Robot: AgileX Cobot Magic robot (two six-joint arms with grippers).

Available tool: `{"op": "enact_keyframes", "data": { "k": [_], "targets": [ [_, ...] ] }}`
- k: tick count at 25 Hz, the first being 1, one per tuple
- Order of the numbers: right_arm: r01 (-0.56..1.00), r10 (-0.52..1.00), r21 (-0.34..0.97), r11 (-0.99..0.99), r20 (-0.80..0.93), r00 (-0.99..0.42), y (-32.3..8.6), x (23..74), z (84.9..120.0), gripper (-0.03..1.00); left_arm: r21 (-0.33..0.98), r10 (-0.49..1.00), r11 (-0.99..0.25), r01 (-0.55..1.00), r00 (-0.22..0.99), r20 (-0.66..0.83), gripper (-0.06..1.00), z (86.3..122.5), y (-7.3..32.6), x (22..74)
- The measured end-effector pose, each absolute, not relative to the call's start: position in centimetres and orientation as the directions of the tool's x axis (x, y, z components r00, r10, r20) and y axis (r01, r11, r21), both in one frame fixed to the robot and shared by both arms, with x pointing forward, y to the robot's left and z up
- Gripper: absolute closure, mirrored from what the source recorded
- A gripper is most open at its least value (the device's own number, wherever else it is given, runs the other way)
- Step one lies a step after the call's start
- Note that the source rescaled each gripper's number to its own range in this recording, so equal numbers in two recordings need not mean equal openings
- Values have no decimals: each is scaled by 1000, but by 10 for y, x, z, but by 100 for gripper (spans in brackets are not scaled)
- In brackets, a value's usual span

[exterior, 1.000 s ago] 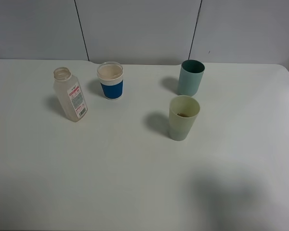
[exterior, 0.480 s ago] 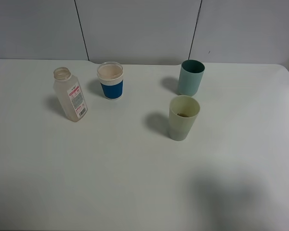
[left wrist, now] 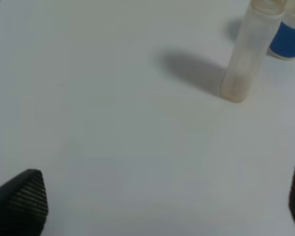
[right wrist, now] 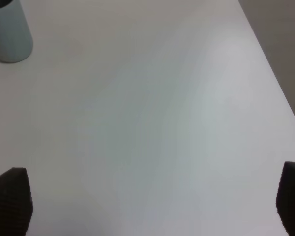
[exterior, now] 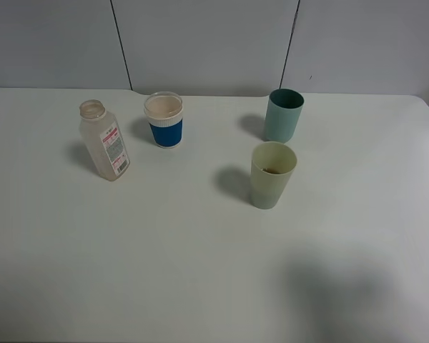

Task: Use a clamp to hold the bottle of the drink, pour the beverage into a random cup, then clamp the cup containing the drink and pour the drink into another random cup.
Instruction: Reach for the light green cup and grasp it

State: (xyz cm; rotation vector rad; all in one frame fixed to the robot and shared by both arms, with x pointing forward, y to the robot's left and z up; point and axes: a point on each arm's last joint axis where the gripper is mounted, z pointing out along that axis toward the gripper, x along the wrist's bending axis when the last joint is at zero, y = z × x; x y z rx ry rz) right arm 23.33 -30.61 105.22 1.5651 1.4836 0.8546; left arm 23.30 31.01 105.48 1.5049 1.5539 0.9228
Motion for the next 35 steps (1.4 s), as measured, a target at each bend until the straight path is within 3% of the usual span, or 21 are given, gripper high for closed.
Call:
{"op": "enact_keyframes", "data": {
  "k": [14, 35],
  "targets": [
    [455, 995, 890, 7, -51, 84, -306, 233, 1052, -3, 896, 996, 73, 437, -81, -41, -6, 1055, 310, 232],
    [455, 995, 890, 7, -51, 84, -306, 233, 1052, -3, 897, 996, 74, 436, -83, -41, -6, 1055, 310, 232]
  ]
}}
